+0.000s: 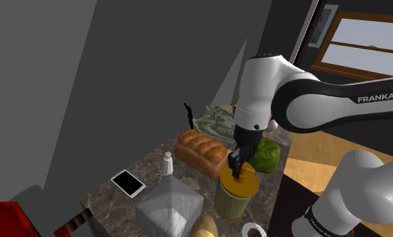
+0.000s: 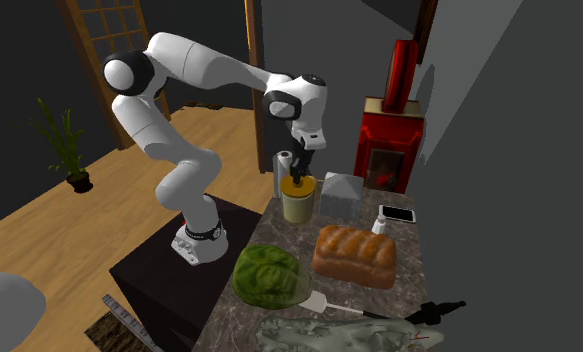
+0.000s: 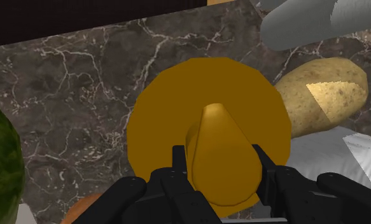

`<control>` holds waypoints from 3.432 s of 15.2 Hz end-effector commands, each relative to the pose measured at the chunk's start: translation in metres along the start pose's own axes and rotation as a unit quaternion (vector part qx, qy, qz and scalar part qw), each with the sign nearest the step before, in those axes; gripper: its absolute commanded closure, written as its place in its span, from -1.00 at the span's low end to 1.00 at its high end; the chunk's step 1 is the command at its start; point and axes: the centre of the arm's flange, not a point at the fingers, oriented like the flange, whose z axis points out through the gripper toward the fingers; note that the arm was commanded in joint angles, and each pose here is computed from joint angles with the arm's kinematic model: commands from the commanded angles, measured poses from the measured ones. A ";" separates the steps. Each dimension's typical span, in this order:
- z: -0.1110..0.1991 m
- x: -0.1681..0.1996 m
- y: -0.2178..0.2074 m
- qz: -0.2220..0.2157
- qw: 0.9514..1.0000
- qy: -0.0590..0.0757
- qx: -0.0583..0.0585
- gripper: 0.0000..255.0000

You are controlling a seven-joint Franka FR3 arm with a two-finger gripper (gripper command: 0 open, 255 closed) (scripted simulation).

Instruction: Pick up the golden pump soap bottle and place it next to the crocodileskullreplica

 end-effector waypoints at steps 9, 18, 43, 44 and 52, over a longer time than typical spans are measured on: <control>-0.054 -0.007 0.000 0.000 1.000 0.000 0.000 1.00; -0.101 -0.012 -0.001 0.000 1.000 0.000 0.000 1.00; -0.232 -0.027 -0.002 0.000 1.000 0.000 0.000 1.00; -0.237 -0.027 -0.002 0.000 1.000 0.000 0.000 1.00; -0.241 -0.020 0.090 0.000 1.000 0.000 0.000 1.00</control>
